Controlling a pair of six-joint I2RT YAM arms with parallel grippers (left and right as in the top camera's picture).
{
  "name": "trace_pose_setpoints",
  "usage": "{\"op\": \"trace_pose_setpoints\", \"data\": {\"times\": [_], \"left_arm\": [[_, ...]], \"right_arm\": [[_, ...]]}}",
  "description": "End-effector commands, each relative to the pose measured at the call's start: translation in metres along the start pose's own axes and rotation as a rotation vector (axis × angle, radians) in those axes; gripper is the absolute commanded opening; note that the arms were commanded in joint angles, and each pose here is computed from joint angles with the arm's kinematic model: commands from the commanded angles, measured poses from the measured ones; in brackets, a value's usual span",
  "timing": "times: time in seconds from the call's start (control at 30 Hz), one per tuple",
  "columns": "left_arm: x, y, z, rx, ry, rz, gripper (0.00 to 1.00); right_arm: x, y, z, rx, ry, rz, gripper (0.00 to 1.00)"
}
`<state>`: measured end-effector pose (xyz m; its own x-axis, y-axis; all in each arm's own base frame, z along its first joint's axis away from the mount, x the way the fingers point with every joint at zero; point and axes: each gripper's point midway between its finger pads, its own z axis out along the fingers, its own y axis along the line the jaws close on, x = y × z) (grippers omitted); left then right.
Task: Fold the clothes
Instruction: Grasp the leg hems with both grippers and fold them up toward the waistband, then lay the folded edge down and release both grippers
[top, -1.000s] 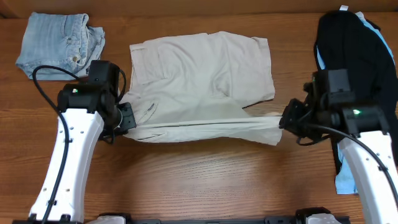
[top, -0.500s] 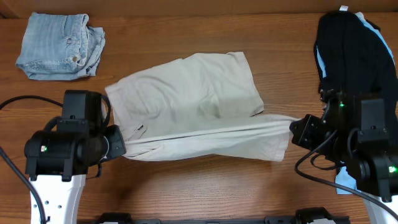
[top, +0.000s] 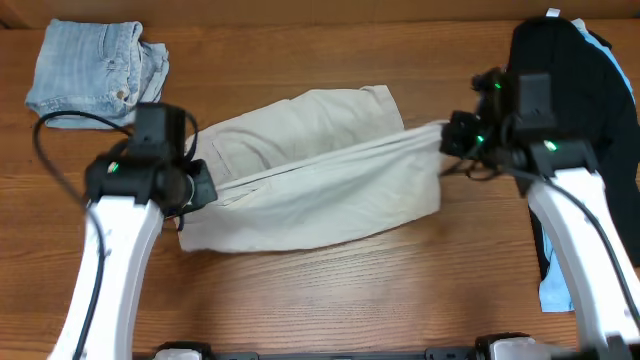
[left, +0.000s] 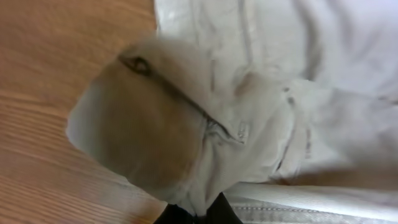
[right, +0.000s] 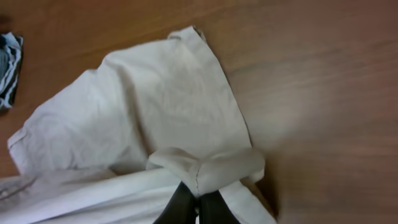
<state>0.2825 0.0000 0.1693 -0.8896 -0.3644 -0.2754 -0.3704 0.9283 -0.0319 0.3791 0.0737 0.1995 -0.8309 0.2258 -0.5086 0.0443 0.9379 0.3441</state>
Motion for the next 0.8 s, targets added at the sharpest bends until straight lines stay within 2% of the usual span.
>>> {"op": "trace_pose_setpoints", "data": {"times": [0.0,0.17,0.4,0.77], "left_arm": [[-0.015,0.040,0.019,-0.253,-0.039,-0.111,0.04],[-0.044,0.032,0.037,-0.225,-0.114,-0.167,0.04],[-0.081,0.038,0.036,-0.186,-0.253,-0.286,0.04],[-0.103,0.043,0.073,-0.242,-0.275,-0.300,0.07]], "right_arm": [[-0.033,-0.027,0.017,0.117,-0.091,-0.035,0.04],[-0.059,-0.022,0.035,0.086,-0.176,-0.049,0.04],[-0.094,-0.008,0.038,0.034,-0.319,-0.073,0.04],[-0.084,0.022,0.131,-0.081,-0.282,-0.045,0.04]]}}
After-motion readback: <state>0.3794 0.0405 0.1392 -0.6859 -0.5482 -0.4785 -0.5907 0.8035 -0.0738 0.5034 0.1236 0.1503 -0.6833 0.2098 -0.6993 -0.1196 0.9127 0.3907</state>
